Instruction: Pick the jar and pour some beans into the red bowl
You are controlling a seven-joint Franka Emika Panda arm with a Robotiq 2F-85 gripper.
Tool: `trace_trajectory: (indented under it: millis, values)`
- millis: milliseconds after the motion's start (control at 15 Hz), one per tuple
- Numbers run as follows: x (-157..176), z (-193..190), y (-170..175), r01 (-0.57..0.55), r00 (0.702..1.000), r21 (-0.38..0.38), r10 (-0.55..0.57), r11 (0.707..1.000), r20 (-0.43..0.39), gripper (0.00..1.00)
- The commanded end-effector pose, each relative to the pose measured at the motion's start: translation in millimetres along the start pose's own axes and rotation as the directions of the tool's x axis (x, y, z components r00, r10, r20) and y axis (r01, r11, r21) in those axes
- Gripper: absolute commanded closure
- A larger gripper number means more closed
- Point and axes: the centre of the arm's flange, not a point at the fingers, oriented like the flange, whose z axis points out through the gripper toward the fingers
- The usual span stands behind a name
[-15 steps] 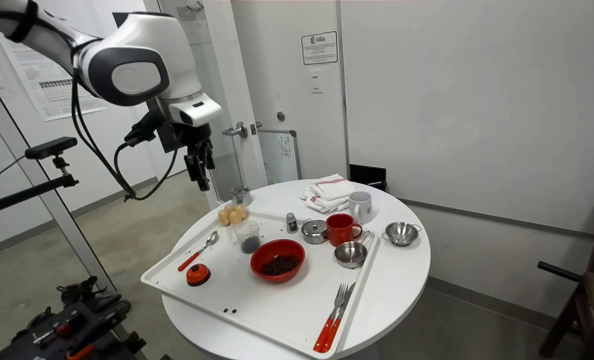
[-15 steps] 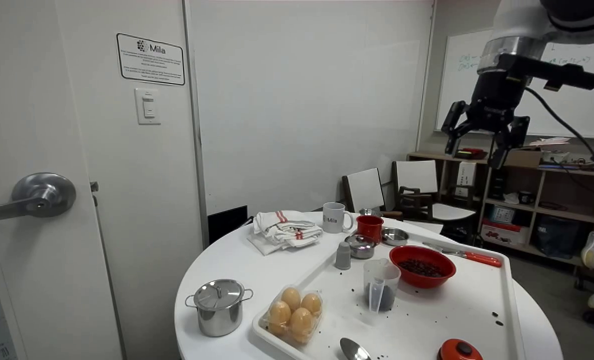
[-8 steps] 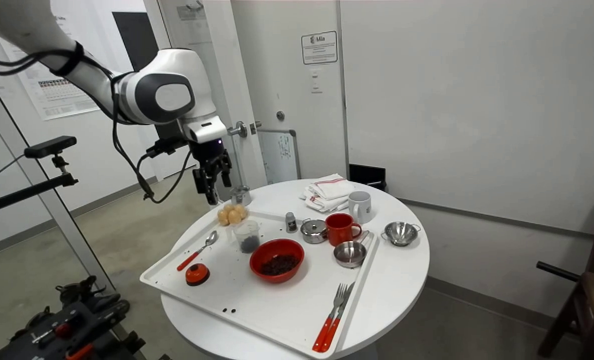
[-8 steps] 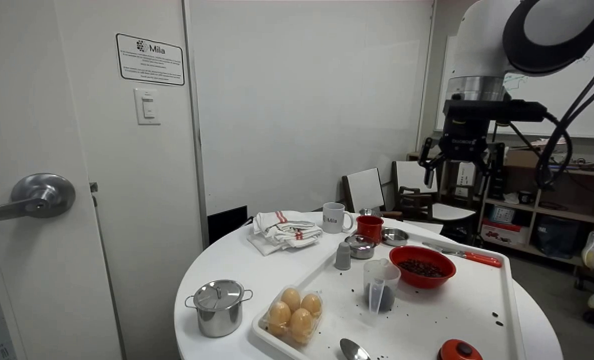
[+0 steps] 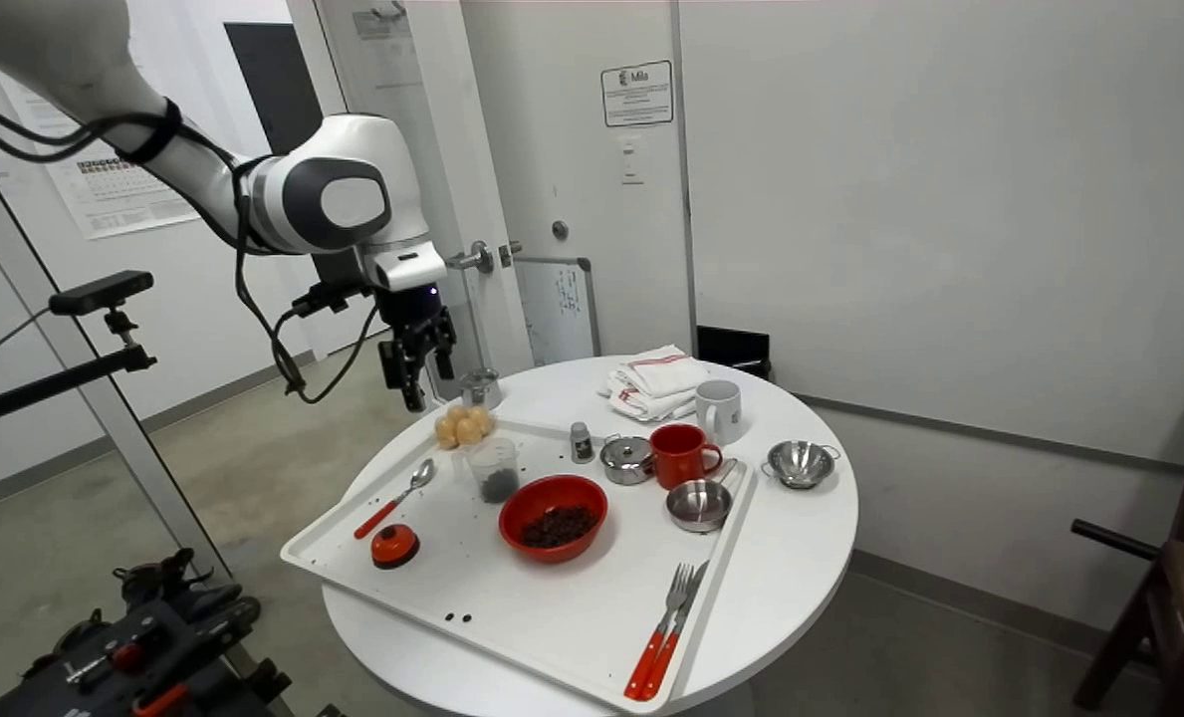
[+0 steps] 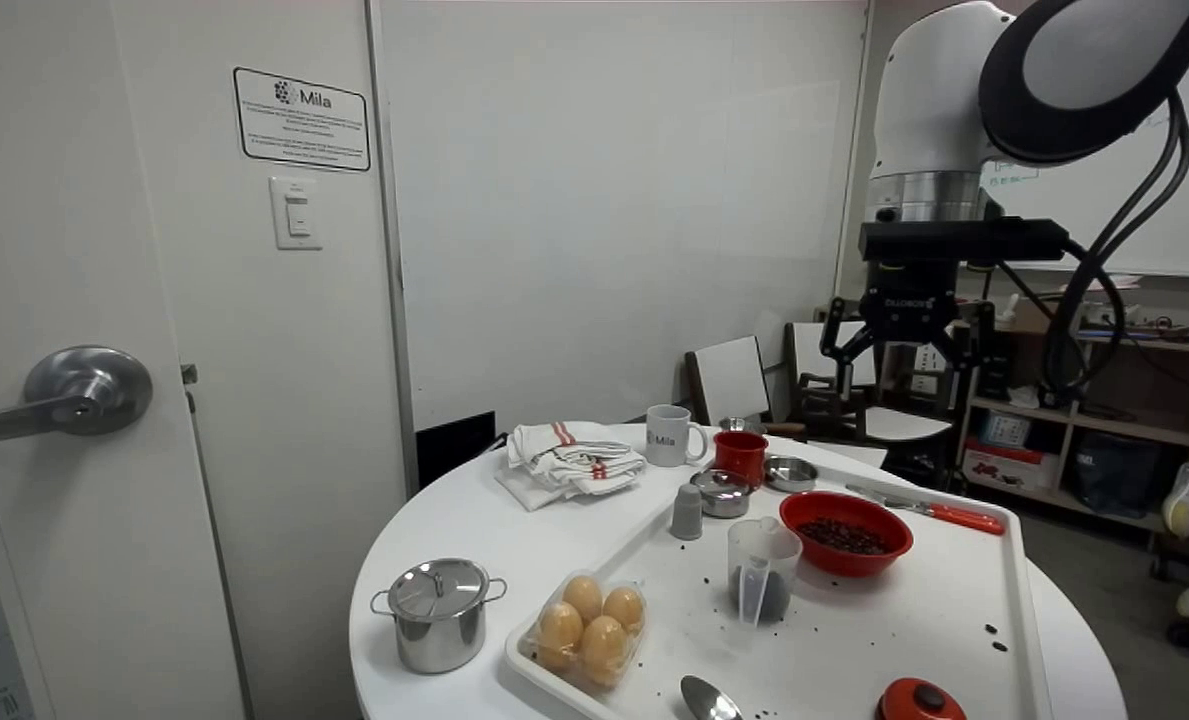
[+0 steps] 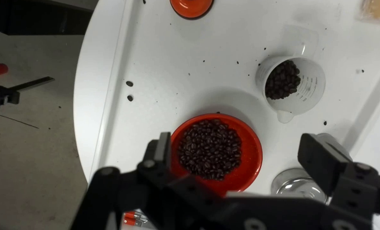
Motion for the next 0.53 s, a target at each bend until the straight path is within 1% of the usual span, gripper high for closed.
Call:
trace_trajectory:
  millis: [0,67,200,467]
  values:
    - [8.7,9.1,14.8,-0.078,0.997,0.019,0.078,0.997,0.029,0.0]
    - [10.6,13.1,13.1,-0.108,0.994,0.01,0.108,0.994,0.029,0.0]
    - [8.8,21.6,-0.9,-0.12,0.992,-0.037,0.121,0.992,0.025,0.0]
    - [-12.0,39.0,-32.7,-0.091,0.996,-0.134,0.093,0.987,0.011,0.0]
